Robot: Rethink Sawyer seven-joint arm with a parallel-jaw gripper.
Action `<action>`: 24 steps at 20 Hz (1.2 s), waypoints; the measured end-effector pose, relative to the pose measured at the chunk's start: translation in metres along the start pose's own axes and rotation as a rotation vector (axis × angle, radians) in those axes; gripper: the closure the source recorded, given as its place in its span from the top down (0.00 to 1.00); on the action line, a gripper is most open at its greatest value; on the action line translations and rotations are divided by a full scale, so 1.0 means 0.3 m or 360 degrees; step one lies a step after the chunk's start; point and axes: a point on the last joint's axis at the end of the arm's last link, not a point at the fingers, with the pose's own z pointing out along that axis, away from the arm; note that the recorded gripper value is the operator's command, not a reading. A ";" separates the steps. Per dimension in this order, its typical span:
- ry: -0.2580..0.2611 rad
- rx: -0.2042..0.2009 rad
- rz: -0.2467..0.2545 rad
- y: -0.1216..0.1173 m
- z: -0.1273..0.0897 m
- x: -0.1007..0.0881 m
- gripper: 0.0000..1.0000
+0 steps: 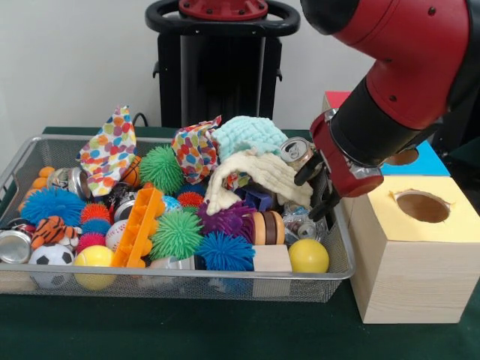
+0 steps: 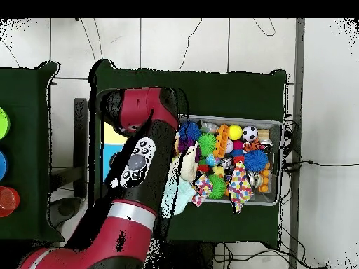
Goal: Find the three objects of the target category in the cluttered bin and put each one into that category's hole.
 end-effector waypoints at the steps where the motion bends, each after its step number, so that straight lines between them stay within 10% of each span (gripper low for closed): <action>1: -0.0006 -0.0006 -0.0001 0.002 0.015 0.001 1.00; 24: -0.0009 -0.0036 -0.0018 0.014 0.194 0.050 1.00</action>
